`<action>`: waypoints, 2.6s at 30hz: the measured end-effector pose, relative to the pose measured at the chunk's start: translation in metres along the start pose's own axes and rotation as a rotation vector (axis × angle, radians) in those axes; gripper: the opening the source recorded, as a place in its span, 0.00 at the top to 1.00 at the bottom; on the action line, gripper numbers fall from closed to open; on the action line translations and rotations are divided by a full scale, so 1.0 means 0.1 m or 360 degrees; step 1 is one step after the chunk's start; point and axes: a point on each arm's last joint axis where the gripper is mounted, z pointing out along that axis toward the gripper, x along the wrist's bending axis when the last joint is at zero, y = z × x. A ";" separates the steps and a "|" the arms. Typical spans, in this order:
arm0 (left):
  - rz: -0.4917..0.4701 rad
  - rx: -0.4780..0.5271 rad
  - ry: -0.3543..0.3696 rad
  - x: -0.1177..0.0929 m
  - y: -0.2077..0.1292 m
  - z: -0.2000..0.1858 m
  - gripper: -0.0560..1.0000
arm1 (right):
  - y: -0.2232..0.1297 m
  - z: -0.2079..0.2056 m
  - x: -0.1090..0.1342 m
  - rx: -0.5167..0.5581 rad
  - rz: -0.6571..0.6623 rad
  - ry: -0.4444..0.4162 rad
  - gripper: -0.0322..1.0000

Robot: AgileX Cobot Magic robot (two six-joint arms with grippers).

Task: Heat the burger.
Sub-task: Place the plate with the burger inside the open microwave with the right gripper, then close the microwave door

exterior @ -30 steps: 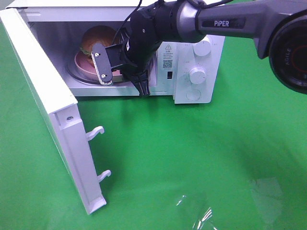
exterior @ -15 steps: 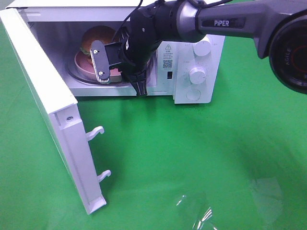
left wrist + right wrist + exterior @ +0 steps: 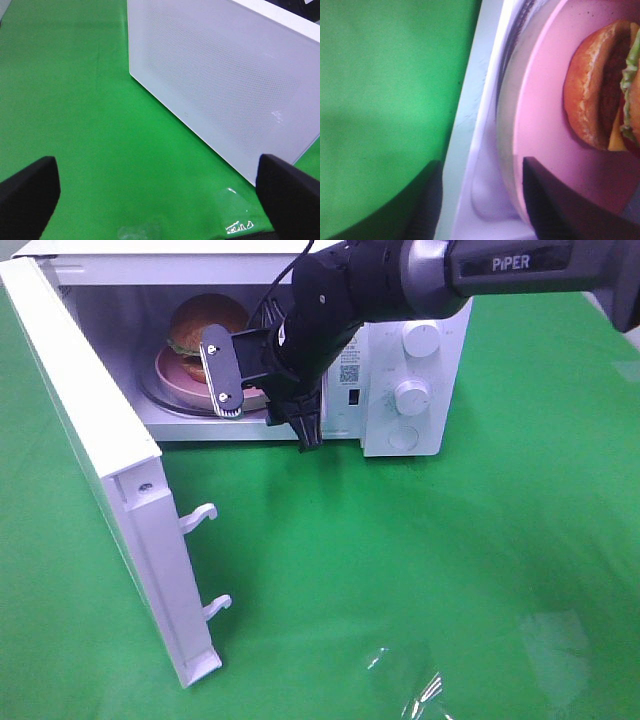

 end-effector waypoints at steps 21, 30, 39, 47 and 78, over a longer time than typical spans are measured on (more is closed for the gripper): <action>0.0000 0.0000 0.0000 0.00 0.00 0.00 0.02 | -0.13 -0.61 0.33 0.0019 0.0081 0.0043 0.34; 0.0000 0.0000 0.0000 0.00 0.00 0.00 0.02 | -0.20 -0.89 0.51 0.0035 0.0216 0.0045 0.34; 0.0000 0.0000 0.0000 0.00 0.00 0.00 0.02 | -0.29 -1.17 0.79 0.0064 0.0378 0.0073 0.34; 0.0000 0.0000 0.0000 0.00 0.00 0.00 0.02 | -0.40 -1.52 1.12 0.0066 0.0647 0.0059 0.34; 0.0000 0.0000 0.0000 0.00 0.00 0.00 0.02 | -0.68 -2.76 1.85 0.0155 0.1978 0.0040 0.20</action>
